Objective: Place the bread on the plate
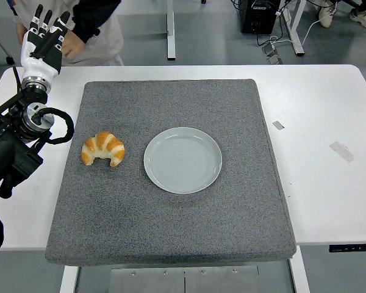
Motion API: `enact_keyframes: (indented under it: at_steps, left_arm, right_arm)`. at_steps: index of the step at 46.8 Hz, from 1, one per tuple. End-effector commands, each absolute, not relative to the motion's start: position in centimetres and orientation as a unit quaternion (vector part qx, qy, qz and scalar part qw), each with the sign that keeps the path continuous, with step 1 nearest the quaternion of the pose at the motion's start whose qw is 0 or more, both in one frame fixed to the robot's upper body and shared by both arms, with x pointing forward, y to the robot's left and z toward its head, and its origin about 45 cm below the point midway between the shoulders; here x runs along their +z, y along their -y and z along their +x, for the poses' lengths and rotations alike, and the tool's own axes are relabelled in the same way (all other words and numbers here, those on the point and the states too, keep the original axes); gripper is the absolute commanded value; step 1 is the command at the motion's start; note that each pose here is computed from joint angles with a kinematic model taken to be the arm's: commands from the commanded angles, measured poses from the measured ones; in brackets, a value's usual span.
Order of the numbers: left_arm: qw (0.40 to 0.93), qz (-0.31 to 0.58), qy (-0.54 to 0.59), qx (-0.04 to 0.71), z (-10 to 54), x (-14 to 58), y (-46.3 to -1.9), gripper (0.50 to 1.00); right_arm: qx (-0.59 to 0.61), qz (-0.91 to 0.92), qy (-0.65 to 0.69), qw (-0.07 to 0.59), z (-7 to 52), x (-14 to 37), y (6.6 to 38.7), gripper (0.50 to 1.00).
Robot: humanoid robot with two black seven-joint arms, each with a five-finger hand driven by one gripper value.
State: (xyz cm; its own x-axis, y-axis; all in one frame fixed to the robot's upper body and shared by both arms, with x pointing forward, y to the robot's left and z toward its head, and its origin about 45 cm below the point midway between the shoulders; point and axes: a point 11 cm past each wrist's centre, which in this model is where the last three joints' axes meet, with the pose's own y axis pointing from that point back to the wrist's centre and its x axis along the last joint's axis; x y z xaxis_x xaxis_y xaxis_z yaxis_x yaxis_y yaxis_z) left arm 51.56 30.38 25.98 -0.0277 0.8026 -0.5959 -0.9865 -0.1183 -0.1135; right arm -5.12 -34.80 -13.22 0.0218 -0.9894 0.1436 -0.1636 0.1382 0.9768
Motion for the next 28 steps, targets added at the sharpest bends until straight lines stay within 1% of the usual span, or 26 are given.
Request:
enact_keyframes:
  at_steps: [1, 21, 28]
  left_arm:
    - [0.642, -0.272, -0.17, 0.696, 51.6, 26.0, -30.3, 0.983]
    - [0.648, -0.267, -0.166, 0.694, 51.7, 26.2, -30.3, 0.983]
    - [0.652, -0.26, -0.153, 0.695, 51.6, 26.5, -31.3, 0.983]
  right_arm:
    - [-0.412, 0.511, 0.564, 0.5, -5.1, -13.2, 34.8, 1.0]
    - [-0.413, 0.511, 0.565, 0.5, -5.1, -13.2, 34.8, 1.0]
    - [-0.413, 0.511, 0.565, 0.5, -5.1, -13.2, 34.8, 1.0]
